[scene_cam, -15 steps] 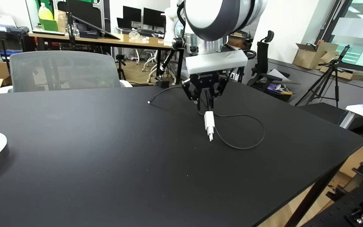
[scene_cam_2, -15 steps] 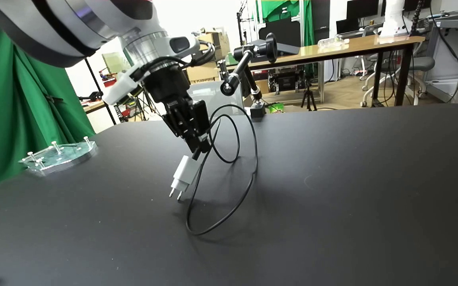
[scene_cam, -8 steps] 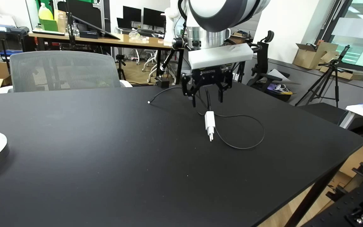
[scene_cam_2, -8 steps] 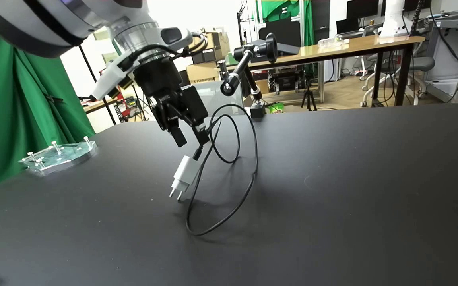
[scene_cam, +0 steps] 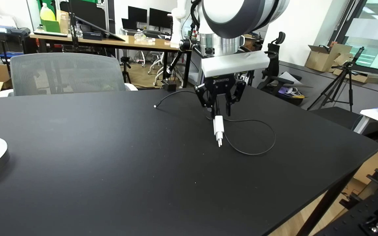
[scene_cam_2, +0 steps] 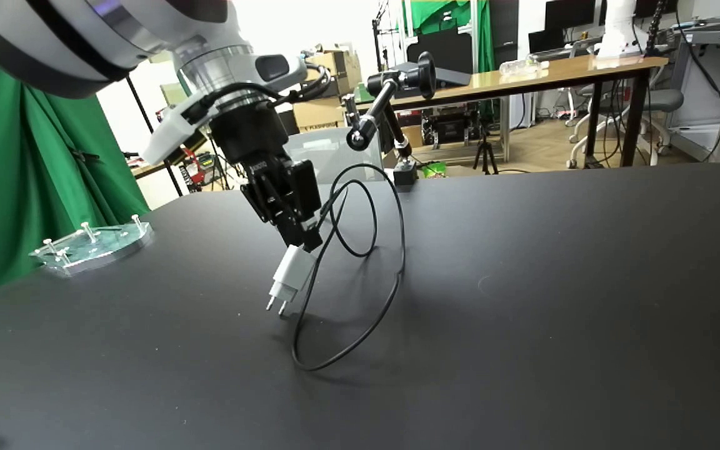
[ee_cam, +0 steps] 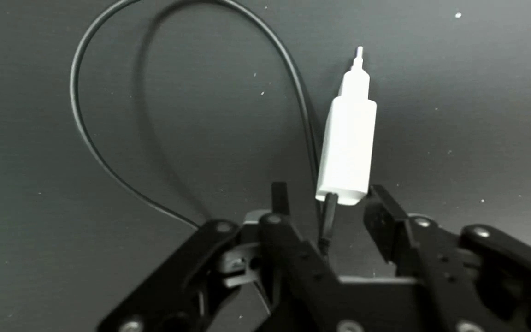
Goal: Untangle the charger.
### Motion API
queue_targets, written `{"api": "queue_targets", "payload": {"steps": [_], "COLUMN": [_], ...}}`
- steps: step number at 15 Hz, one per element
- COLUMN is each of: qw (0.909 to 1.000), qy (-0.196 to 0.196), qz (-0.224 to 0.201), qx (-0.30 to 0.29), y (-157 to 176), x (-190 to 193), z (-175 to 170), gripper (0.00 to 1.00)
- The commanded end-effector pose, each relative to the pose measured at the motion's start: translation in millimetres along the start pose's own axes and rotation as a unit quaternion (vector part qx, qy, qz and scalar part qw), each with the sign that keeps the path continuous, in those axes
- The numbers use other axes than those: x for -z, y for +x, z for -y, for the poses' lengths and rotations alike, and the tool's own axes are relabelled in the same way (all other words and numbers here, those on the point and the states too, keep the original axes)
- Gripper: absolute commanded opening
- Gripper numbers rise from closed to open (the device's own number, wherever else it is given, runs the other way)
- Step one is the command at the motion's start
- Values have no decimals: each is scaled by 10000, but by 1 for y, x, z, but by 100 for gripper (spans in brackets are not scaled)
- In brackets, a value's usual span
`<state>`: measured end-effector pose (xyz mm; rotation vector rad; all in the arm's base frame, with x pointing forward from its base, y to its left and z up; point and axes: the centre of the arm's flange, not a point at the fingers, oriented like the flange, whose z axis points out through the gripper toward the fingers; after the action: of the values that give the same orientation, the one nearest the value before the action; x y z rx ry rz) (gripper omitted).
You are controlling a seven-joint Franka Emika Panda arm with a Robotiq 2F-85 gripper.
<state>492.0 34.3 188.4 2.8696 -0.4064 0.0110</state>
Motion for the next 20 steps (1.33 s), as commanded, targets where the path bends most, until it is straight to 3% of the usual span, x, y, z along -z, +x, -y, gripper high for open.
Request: {"api": "queue_targets", "payload": {"steps": [1, 3, 9, 13, 15, 18, 20], "qw": [10000, 10000, 9998, 9993, 9991, 9944, 9924], "qy": [54, 50, 86, 201, 267, 248, 32], "qz": [8, 46, -21, -174, 127, 1009, 1104], "qx": [-1, 18, 202, 276, 293, 215, 533], "y": [-5, -5, -3, 3, 7, 9, 6], "x": [2, 0, 14, 49, 73, 116, 145], "z": [-7, -9, -19, -25, -23, -15, -6], "gripper": [17, 5, 6, 6, 6, 6, 6]}}
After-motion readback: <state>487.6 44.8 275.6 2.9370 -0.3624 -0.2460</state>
